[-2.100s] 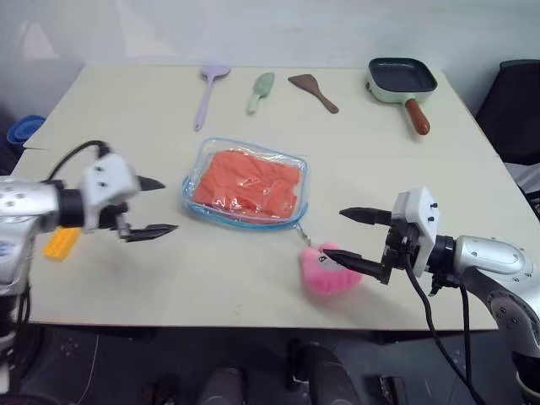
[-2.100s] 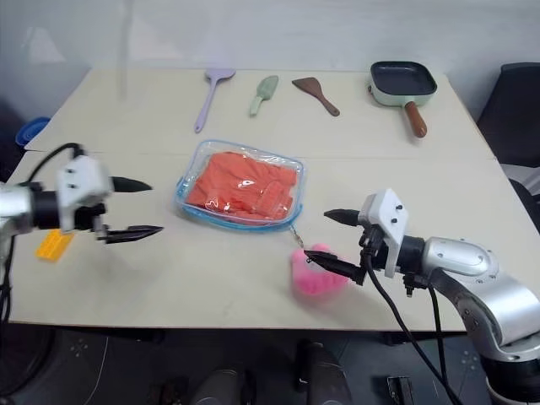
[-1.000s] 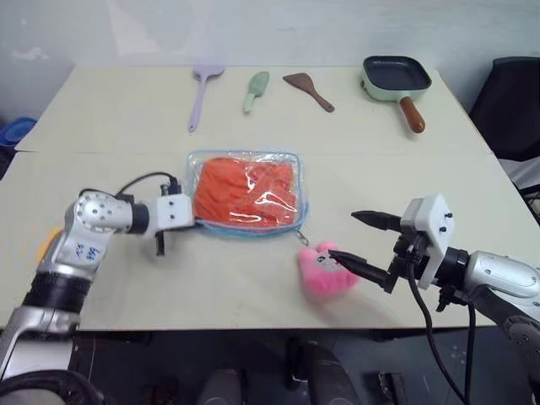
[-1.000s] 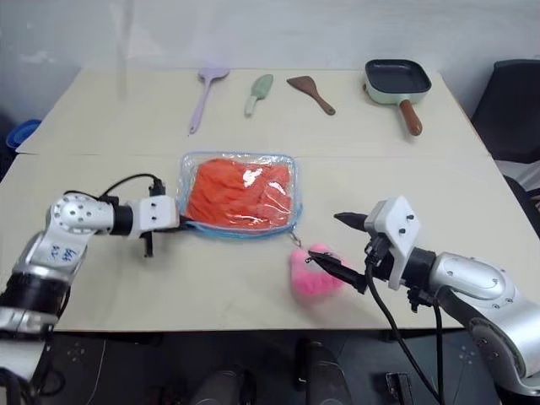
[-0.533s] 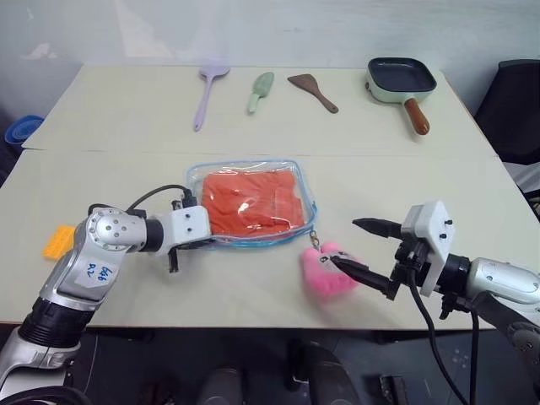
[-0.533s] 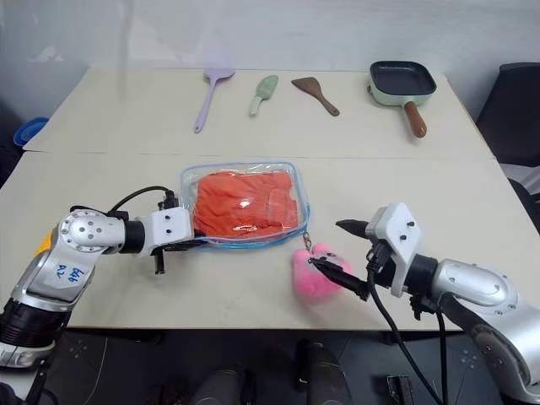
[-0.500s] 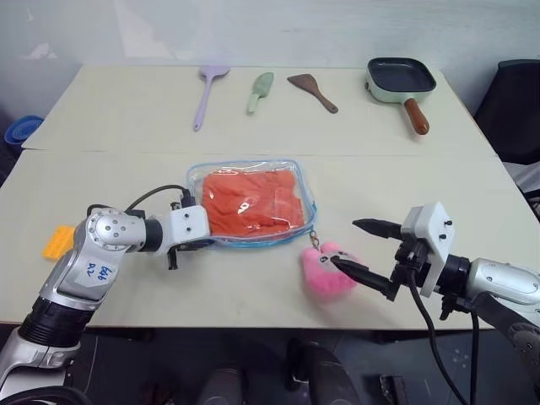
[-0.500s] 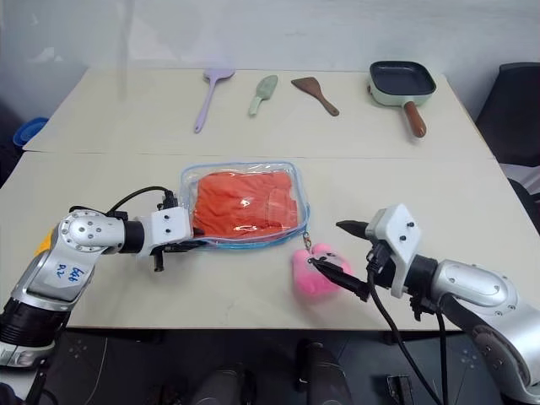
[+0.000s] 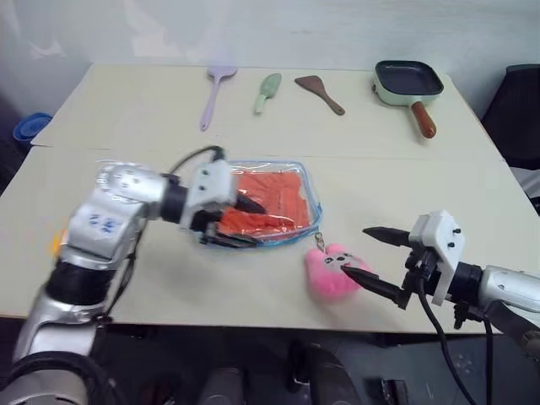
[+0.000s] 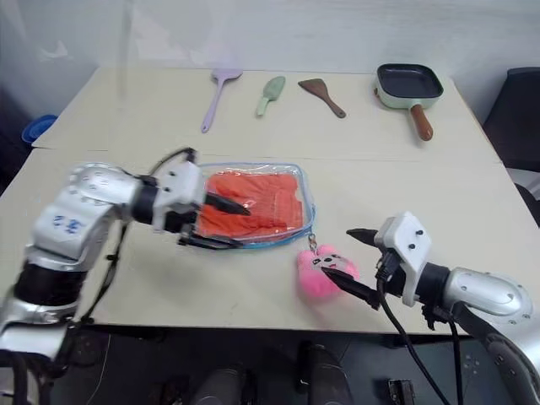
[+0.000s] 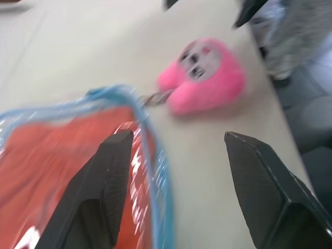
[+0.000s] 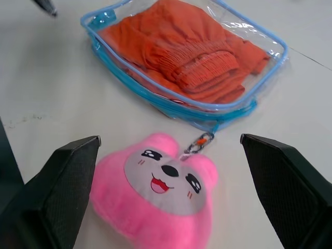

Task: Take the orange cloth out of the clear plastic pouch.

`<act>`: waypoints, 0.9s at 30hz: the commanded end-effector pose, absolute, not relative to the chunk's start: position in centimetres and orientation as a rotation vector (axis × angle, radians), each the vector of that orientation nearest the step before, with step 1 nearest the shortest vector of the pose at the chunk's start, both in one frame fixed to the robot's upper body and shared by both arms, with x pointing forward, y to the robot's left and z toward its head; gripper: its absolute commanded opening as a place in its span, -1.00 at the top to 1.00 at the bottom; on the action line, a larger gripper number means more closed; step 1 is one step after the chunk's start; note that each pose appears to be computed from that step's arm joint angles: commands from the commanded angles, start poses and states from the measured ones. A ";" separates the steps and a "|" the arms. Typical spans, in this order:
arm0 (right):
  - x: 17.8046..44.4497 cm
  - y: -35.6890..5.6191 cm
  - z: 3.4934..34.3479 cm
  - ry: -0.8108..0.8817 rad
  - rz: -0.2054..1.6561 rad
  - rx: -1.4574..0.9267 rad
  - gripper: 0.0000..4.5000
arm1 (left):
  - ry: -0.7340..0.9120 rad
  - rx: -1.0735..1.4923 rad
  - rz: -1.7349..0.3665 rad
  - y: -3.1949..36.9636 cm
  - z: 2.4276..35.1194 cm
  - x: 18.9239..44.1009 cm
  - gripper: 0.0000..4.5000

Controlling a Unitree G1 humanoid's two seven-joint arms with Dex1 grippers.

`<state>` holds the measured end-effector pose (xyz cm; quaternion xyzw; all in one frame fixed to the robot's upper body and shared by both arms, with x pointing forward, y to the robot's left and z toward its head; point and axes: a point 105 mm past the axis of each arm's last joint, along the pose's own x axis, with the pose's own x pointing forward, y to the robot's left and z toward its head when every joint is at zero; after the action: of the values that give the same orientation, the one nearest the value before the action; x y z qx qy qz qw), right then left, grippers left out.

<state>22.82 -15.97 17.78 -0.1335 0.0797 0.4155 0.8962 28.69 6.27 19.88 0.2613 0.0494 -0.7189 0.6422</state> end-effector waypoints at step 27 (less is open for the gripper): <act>31.4 -14.1 18.2 0.020 0.932 -0.814 -1.00 | 0.156 0.822 -1.667 2.6 14.4 29.8 1.00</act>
<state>30.86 -14.53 18.33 -0.3434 0.0260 0.4274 0.8359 30.23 2.55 13.35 0.3628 0.0781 -0.7137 0.5941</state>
